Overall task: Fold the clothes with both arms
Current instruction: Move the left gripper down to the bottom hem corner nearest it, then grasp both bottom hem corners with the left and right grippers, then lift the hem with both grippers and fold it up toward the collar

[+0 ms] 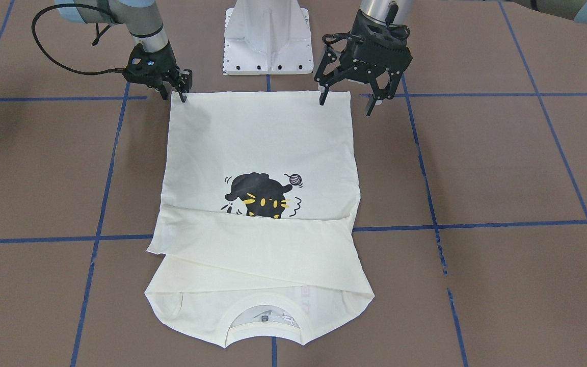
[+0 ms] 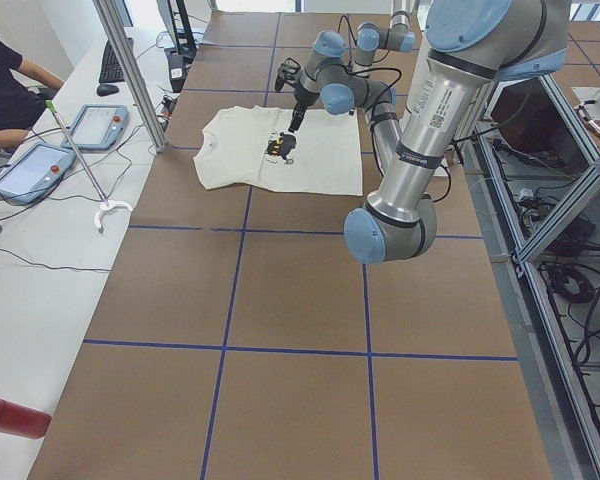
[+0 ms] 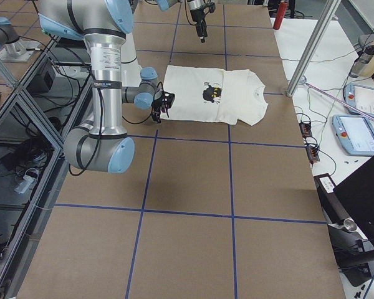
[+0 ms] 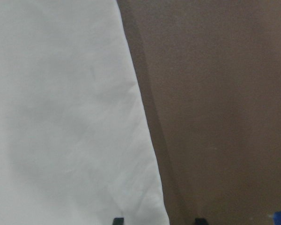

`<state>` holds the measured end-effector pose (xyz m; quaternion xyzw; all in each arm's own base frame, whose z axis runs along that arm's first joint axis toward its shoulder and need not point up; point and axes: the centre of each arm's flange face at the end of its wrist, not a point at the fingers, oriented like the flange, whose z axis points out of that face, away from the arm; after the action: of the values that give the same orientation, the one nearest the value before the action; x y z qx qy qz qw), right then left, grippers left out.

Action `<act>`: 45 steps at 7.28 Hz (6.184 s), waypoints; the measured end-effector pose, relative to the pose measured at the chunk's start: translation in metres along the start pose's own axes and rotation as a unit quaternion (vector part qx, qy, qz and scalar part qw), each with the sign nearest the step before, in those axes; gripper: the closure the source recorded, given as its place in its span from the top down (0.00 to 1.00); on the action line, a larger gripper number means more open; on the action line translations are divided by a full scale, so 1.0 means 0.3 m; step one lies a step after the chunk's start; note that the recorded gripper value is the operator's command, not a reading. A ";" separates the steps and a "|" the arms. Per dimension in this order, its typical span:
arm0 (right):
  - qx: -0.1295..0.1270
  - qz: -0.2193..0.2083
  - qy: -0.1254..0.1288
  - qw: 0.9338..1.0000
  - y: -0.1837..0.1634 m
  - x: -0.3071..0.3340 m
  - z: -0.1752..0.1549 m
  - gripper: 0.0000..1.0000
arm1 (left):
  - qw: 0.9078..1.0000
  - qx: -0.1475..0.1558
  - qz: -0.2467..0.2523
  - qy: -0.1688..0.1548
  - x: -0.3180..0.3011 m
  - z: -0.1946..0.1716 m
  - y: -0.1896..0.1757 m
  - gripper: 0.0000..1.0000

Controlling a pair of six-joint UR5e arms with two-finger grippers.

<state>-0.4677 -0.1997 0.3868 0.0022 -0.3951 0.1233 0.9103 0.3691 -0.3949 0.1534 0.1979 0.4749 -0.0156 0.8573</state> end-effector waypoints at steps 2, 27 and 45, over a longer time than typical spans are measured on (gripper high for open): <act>-0.008 -0.001 -0.001 1.000 0.010 -0.002 -0.005 0.00 | 1.000 0.001 0.000 0.000 -0.001 -0.001 -0.002 1.00; 0.001 0.016 -0.062 0.998 -0.071 -0.067 -0.215 0.00 | 0.963 -0.125 -0.200 -0.128 -0.167 0.480 0.872 0.09; -0.163 -0.005 -0.092 0.982 0.033 0.035 -0.548 0.00 | 0.973 -0.180 -0.128 -0.063 0.027 -0.061 0.847 0.00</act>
<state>-0.3449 -0.1711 0.2802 -0.1328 -0.4921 0.0525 0.8588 0.4132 -0.1531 0.2206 -0.0231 0.4363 -0.0523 0.8980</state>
